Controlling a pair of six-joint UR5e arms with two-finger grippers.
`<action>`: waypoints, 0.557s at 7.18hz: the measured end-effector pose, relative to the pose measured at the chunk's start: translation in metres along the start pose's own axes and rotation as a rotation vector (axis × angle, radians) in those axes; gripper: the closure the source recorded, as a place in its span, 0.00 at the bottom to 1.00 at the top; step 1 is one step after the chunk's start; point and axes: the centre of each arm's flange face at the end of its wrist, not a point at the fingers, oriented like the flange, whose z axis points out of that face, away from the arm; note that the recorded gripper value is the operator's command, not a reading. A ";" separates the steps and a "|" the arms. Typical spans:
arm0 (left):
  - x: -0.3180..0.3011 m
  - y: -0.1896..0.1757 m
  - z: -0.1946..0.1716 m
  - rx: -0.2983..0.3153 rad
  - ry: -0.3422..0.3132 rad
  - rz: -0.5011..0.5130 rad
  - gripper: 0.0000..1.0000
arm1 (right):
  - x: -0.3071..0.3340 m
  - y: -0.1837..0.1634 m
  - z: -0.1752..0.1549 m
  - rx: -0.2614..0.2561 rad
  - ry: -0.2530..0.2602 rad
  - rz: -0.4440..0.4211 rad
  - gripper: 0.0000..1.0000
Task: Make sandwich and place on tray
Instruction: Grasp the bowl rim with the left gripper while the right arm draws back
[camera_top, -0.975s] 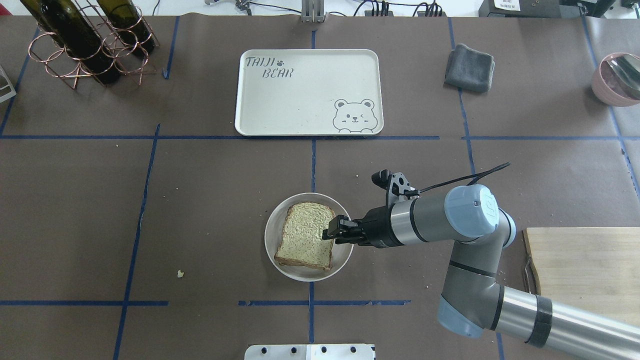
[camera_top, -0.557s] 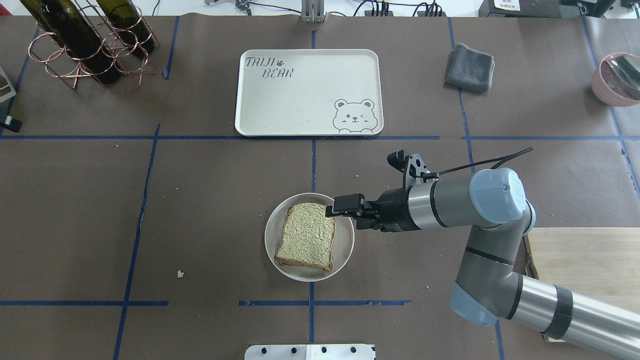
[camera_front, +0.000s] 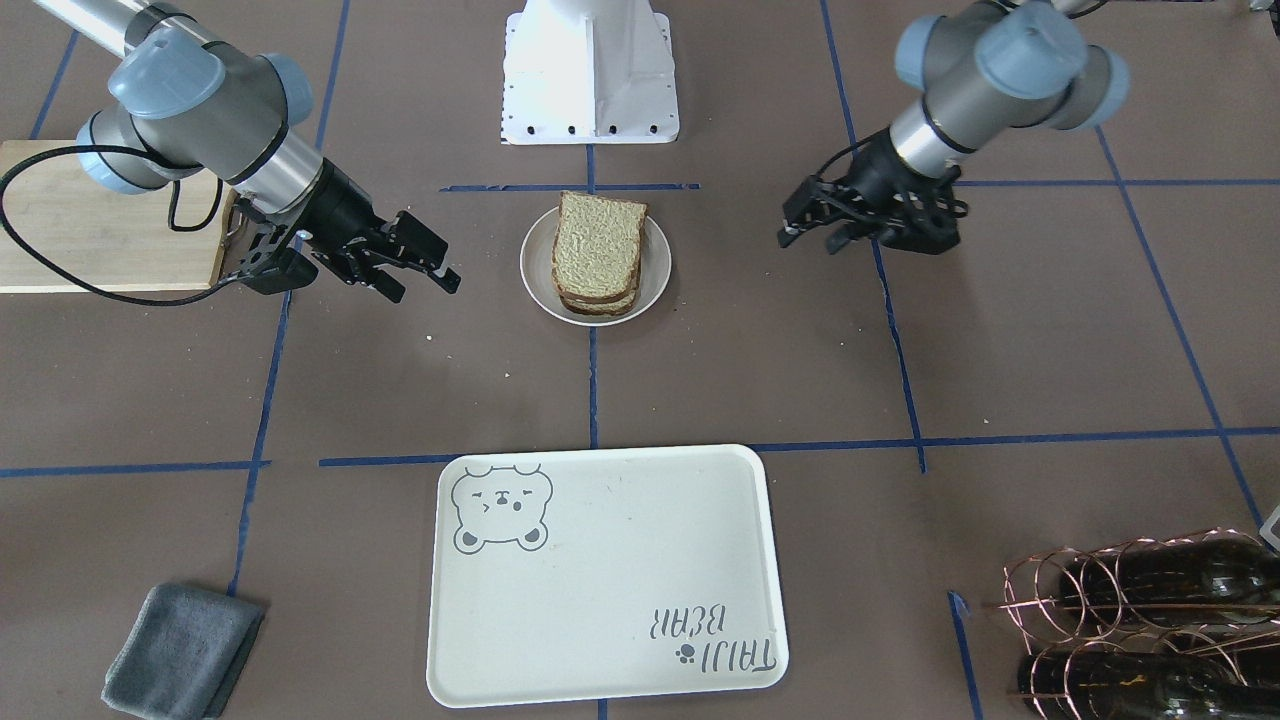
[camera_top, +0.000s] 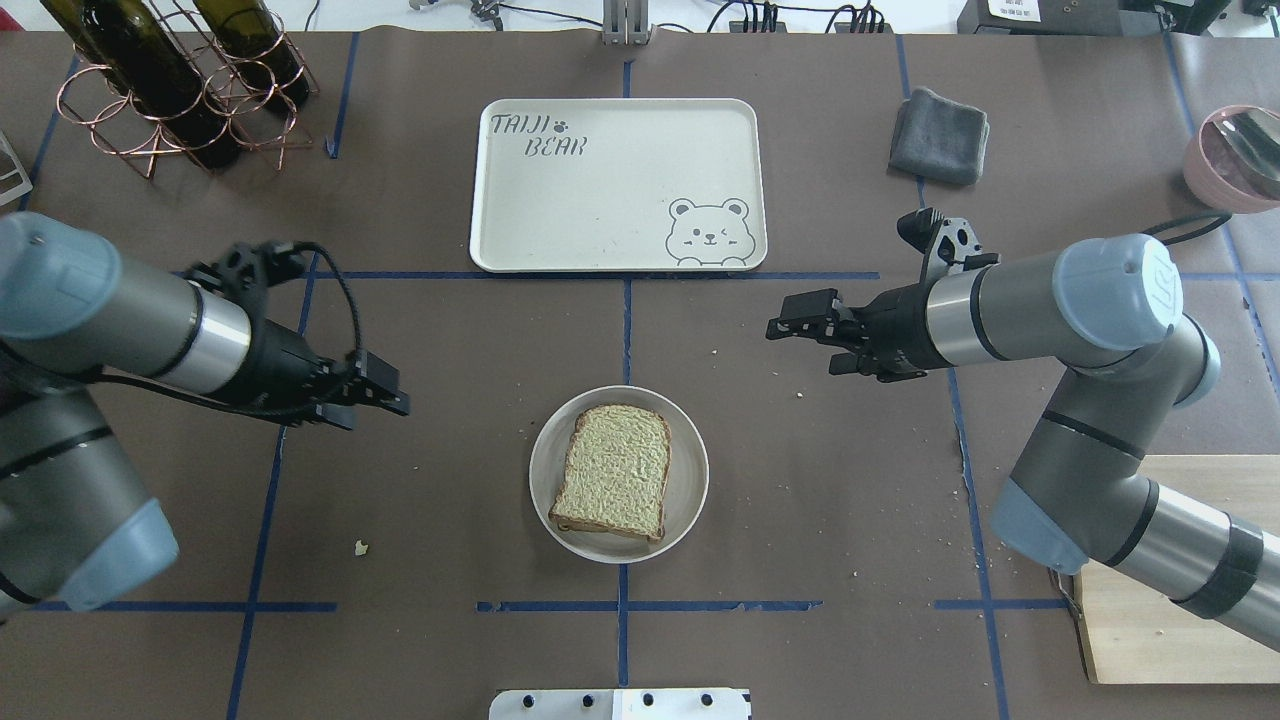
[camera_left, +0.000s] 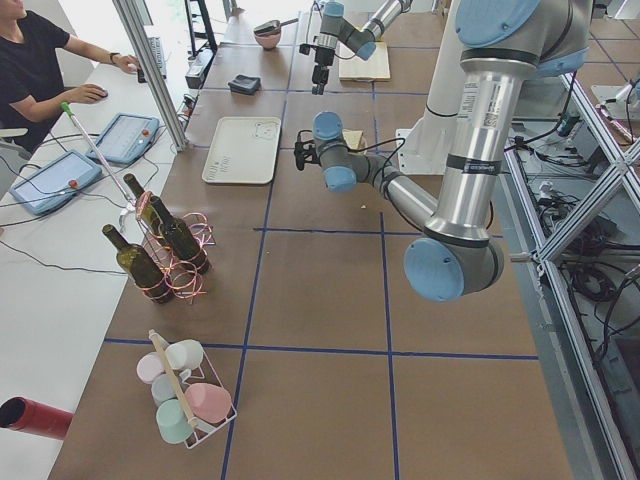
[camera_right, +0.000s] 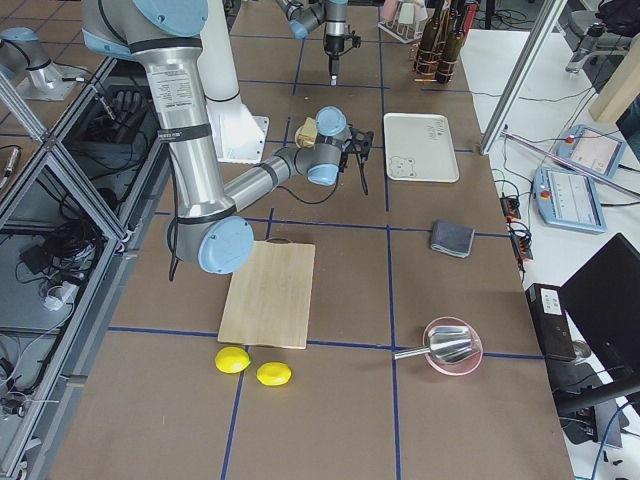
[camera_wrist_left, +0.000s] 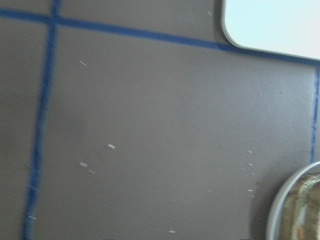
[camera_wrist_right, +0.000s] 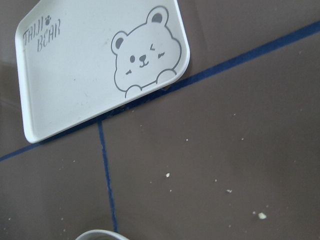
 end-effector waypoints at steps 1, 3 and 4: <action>0.039 0.023 0.026 0.006 -0.040 -0.040 0.41 | 0.004 -0.009 -0.002 0.013 0.034 -0.021 0.00; 0.080 0.057 0.063 0.064 -0.122 -0.040 0.44 | 0.007 -0.015 -0.004 0.021 0.054 -0.035 0.00; 0.087 0.071 0.076 0.081 -0.140 -0.025 0.48 | 0.008 -0.015 -0.004 0.023 0.057 -0.035 0.00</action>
